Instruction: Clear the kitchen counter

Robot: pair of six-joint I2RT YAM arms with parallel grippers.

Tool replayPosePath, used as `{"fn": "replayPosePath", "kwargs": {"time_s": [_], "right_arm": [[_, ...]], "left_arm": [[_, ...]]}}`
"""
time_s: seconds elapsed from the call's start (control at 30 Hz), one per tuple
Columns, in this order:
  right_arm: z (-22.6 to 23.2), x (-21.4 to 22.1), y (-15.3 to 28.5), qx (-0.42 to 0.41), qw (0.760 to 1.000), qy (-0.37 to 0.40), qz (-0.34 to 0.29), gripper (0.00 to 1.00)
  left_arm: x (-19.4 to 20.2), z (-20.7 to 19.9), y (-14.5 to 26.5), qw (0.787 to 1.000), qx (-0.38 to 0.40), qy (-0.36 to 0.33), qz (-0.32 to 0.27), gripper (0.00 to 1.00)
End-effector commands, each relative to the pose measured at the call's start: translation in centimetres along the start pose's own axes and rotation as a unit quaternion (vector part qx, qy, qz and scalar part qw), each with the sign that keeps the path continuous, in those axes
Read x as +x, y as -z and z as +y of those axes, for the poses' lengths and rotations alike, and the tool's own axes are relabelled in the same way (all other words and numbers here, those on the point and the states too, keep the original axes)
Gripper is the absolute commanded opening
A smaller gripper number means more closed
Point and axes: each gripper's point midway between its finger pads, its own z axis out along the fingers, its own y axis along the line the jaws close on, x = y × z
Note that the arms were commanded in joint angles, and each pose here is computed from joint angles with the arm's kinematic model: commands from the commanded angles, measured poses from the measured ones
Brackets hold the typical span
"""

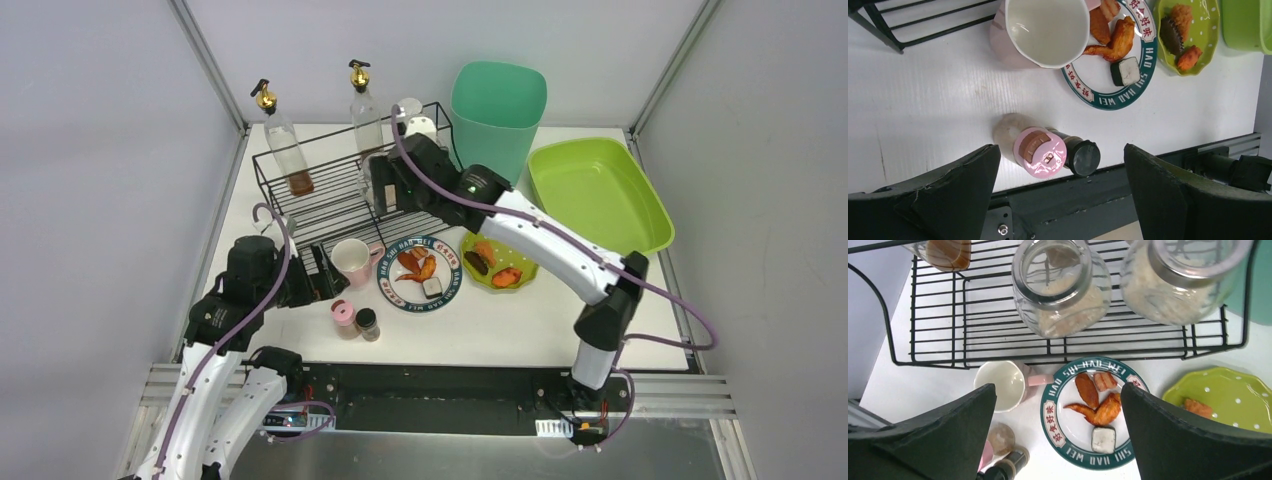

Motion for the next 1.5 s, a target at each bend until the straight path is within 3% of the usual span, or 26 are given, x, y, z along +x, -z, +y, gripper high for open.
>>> {"fn": "replayPosePath", "kwargs": {"time_s": [0.0,0.57,1.07,1.47], "right_arm": [[-1.4,-1.1,3.5,-0.016,0.999,-0.039,-0.030,0.99],[-3.1,10.5,6.4,0.015,0.999,-0.017,0.026,0.99],[-4.7,14.5,7.7,0.000,0.999,-0.043,0.028,0.99],[-5.6,17.4,8.1,-0.008,0.998,-0.050,0.042,0.99]], "left_arm": [[0.5,-0.4,0.8,0.999,-0.001,0.031,0.017,1.00],[4.0,2.0,0.7,0.983,-0.095,0.132,0.084,1.00],[5.3,2.8,-2.4,0.972,-0.176,0.098,0.123,1.00],[7.0,3.1,-4.6,0.965,-0.191,0.108,0.145,1.00]]}}
